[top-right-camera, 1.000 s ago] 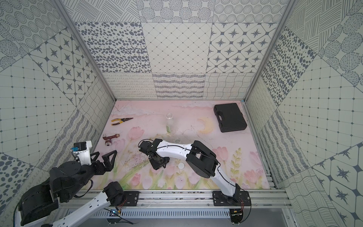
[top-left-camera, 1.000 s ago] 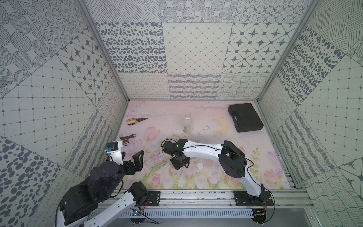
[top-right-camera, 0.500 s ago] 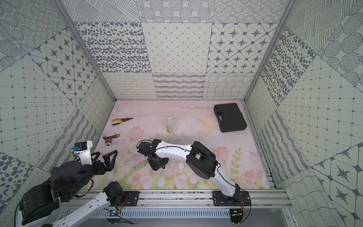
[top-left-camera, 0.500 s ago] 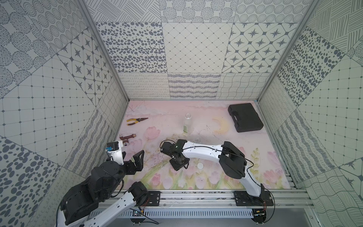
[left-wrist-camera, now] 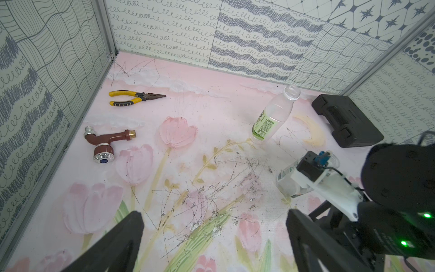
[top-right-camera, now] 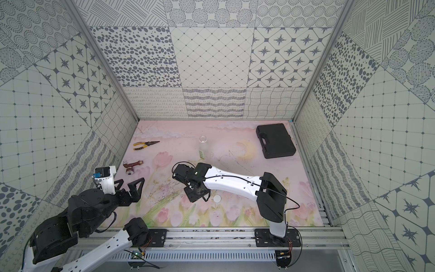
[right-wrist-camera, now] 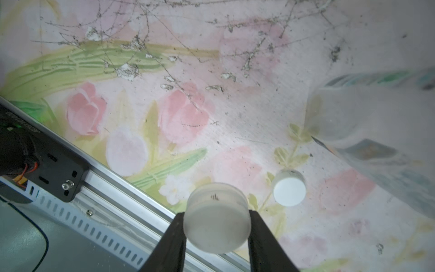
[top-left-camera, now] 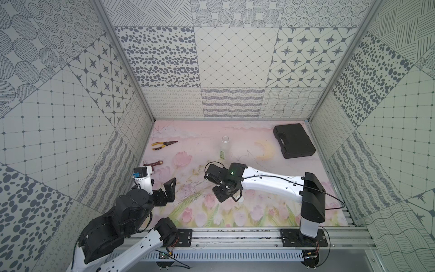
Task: Screw on the bottle caps
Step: Pick up the bottle cap from the center of the board, then move the plastic bottle to the center of the board.
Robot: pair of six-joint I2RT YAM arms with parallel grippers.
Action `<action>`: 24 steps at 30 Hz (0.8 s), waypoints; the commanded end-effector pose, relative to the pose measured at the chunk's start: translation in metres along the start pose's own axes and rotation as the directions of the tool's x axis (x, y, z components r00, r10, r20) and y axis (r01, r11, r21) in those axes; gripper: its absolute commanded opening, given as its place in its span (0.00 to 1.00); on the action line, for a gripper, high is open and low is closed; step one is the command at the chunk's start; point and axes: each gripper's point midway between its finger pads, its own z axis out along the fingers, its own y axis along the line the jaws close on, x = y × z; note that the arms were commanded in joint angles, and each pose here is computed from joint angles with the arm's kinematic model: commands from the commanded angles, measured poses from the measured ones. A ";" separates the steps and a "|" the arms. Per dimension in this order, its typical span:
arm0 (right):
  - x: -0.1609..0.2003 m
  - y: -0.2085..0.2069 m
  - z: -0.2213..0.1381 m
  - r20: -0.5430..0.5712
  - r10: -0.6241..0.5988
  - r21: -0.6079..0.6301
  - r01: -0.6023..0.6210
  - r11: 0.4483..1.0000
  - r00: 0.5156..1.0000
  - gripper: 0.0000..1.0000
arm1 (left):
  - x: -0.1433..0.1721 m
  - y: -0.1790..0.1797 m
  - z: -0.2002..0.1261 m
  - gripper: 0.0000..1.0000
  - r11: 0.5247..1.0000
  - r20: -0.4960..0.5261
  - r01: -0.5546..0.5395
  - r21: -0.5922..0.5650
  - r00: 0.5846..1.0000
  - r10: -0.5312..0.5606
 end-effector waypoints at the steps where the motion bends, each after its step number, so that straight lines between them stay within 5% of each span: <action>1: 0.021 -0.018 -0.010 -0.003 0.047 0.041 -0.047 0.998 0.999 0.42 | -0.009 -0.016 0.003 1.00 0.997 0.045 -0.022 0.073 0.999 0.019; 15: 0.081 -0.095 -0.027 0.090 0.228 0.152 -0.239 0.959 0.970 0.44 | 0.011 -0.125 0.065 1.00 0.921 -0.089 -0.038 0.388 0.993 0.079; 24: 0.095 -0.144 -0.010 0.141 0.431 0.117 -0.447 0.887 0.891 0.45 | 0.040 -0.185 0.112 1.00 0.848 -0.081 -0.115 0.517 0.980 0.183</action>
